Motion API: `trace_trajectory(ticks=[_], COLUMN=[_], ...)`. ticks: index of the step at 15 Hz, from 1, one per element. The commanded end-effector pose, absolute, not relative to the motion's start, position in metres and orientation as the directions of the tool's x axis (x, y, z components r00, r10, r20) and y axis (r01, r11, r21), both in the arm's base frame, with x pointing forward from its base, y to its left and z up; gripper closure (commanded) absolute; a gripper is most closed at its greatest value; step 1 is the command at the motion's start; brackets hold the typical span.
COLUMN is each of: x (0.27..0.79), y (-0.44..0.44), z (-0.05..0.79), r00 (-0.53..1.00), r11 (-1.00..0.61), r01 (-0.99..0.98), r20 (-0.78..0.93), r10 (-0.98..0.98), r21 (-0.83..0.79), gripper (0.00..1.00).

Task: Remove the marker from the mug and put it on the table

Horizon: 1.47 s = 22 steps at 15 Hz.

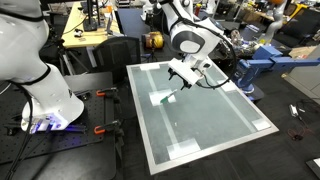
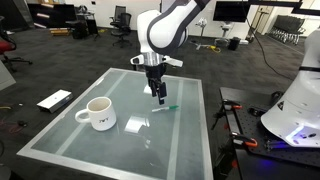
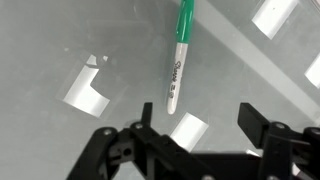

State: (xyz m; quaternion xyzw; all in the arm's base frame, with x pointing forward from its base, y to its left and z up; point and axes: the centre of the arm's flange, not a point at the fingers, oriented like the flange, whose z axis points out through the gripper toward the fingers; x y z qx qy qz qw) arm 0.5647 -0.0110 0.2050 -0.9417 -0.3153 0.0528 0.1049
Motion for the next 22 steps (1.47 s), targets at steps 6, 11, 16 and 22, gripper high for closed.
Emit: trace_trajectory(ticks=[6, 11, 16, 22], x=[0.557, 0.552, 0.562, 0.56], y=[0.0, 0.005, 0.005, 0.006], z=[0.266, 0.292, 0.292, 0.293], r00=[0.81, 0.821, 0.817, 0.817], r11=[-0.806, -0.82, -0.816, -0.815], r01=[0.58, 0.569, 0.575, 0.576], r20=[-0.02, -0.011, -0.008, -0.008], r10=[0.586, 0.571, 0.576, 0.577], r21=[-0.119, -0.051, -0.061, -0.062], gripper=[0.0, 0.0, 0.0, 0.0])
